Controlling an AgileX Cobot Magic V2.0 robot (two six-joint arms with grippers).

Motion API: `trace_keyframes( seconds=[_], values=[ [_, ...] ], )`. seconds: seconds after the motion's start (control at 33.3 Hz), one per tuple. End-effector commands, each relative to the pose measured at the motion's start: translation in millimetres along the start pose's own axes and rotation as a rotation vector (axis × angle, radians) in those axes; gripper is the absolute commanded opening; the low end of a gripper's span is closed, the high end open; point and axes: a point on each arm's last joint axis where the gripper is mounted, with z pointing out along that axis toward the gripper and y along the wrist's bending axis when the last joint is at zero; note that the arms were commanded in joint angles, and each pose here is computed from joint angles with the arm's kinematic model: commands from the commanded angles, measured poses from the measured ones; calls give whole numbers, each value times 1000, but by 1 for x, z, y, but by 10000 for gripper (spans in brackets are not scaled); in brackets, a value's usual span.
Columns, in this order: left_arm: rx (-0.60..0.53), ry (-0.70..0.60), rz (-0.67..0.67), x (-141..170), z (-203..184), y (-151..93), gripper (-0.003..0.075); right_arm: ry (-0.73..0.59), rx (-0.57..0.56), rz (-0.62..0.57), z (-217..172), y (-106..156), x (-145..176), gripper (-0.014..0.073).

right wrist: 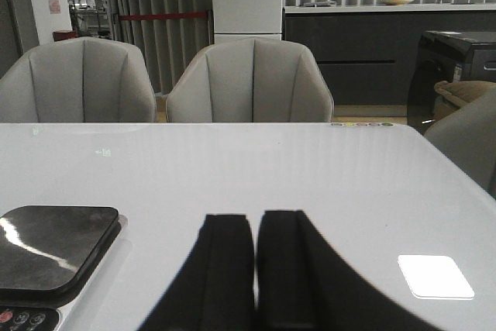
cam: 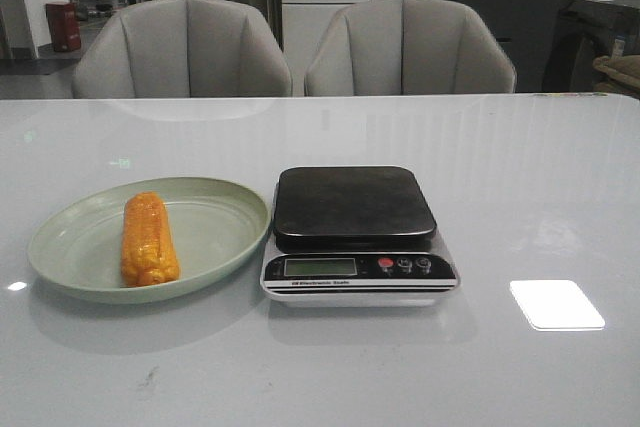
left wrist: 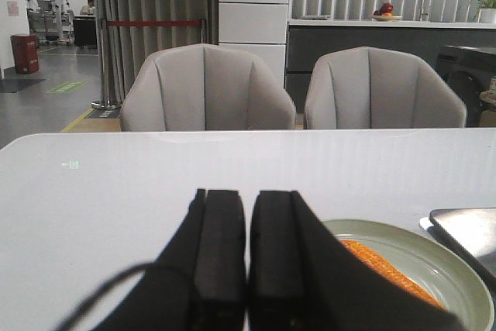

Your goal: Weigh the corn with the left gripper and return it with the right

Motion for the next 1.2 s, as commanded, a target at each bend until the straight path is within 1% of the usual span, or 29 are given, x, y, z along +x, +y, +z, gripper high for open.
trace_keyframes(
  seconds=[0.0, 0.96, 1.02, 1.17],
  values=[
    [6, -67, -8, 2, -1, 0, 114, -92, -4, -27, -2, 0, -5, 185],
    [6, -67, -8, 2, -1, 0, 114, -92, -4, -27, -2, 0, -5, 185],
    [7, -97, -8, -1, -1, 0, 114, -92, -4, -27, -2, 0, -5, 185],
    [8, -247, -12, -15, -4, 0, 114, -92, -4, -27, -2, 0, -5, 185]
  ],
)
